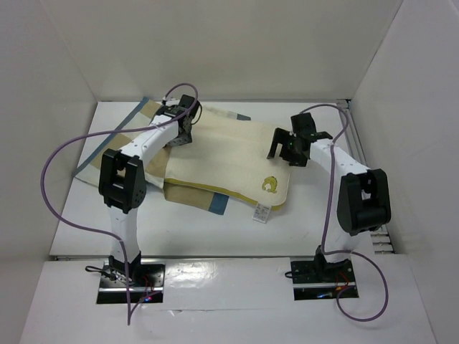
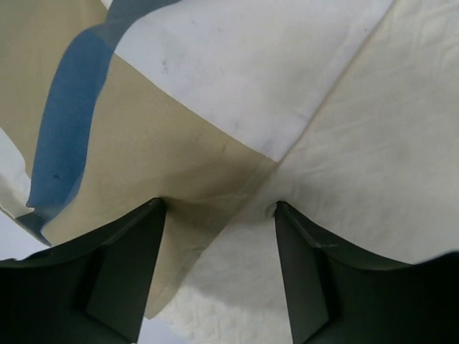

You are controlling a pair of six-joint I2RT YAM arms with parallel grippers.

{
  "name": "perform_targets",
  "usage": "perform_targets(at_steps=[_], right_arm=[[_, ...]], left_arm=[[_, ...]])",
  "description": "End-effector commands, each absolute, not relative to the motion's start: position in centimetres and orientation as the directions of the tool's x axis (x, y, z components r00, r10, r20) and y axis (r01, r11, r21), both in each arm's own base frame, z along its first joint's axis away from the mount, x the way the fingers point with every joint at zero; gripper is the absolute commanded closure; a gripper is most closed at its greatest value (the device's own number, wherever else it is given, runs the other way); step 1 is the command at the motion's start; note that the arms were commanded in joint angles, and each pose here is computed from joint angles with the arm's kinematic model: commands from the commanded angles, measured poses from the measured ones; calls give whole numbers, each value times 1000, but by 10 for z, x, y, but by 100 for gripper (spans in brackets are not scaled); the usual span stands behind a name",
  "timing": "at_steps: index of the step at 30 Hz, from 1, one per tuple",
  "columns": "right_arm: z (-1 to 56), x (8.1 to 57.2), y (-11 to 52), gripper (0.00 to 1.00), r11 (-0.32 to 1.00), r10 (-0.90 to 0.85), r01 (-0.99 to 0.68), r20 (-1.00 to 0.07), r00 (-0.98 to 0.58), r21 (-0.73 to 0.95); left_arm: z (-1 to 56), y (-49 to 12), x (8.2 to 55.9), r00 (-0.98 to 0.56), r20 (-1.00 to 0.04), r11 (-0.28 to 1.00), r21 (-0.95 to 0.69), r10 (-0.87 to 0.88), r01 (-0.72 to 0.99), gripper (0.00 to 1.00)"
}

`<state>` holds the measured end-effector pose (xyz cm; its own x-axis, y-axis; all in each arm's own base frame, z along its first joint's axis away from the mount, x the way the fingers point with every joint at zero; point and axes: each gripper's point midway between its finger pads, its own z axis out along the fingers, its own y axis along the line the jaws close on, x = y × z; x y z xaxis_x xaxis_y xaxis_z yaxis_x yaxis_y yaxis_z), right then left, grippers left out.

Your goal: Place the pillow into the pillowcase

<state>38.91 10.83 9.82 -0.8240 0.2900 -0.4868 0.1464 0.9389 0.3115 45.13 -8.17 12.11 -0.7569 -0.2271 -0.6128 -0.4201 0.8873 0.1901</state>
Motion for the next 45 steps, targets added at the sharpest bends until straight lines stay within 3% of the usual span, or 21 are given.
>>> perform_targets(at_steps=[1,2,5,9,13,15,17,20,27,31,35,41,42,44,45], right_arm=[[103,378,113,1,922,317,145,-487,-813,358],[101,379,111,1,919,324,146,-488,-811,367],[91,376,115,1,912,329,147,-469,-819,384],[71,372,122,1,911,315,142,-431,-846,386],[63,371,138,1,901,299,112,-411,-861,420],[65,374,150,1,886,292,80,-416,-861,456],[72,376,166,29,865,273,25,-427,-862,501],[109,385,198,100,824,241,-87,-486,-840,559],[233,387,226,100,810,211,-282,-705,-677,513],[262,369,222,100,822,182,-313,-739,-648,476],[227,327,231,100,831,76,-327,-674,-734,451],[143,236,252,100,797,-122,-406,-539,-833,447],[138,229,256,100,790,-142,-421,-535,-833,446],[129,219,256,48,809,-194,-435,-519,-832,395],[122,213,249,28,833,-225,-426,-486,-845,354]], left_arm=[[129,-59,456,-753,-628,858,262,-197,-442,27],[133,-59,456,-747,-635,858,255,-199,-445,36],[140,-60,453,-740,-640,864,237,-205,-444,44],[145,-63,452,-746,-637,881,220,-195,-419,73],[149,-68,455,-747,-636,894,200,-192,-400,84],[149,-74,456,-755,-627,908,178,-192,-380,97],[158,-88,455,-758,-624,932,124,-193,-340,100],[178,-120,455,-768,-628,980,37,-128,-194,100],[253,-192,445,-712,-697,973,-214,-88,89,100],[278,-199,437,-695,-712,956,-262,-97,135,100],[261,-191,425,-745,-658,966,-246,-107,78,100],[194,-147,399,-820,-565,995,-71,-95,-67,100],[195,-145,399,-817,-568,995,-63,-95,-72,95],[198,-134,412,-807,-579,993,-64,-117,-98,72],[200,-133,417,-805,-583,994,-67,-112,-90,44]])
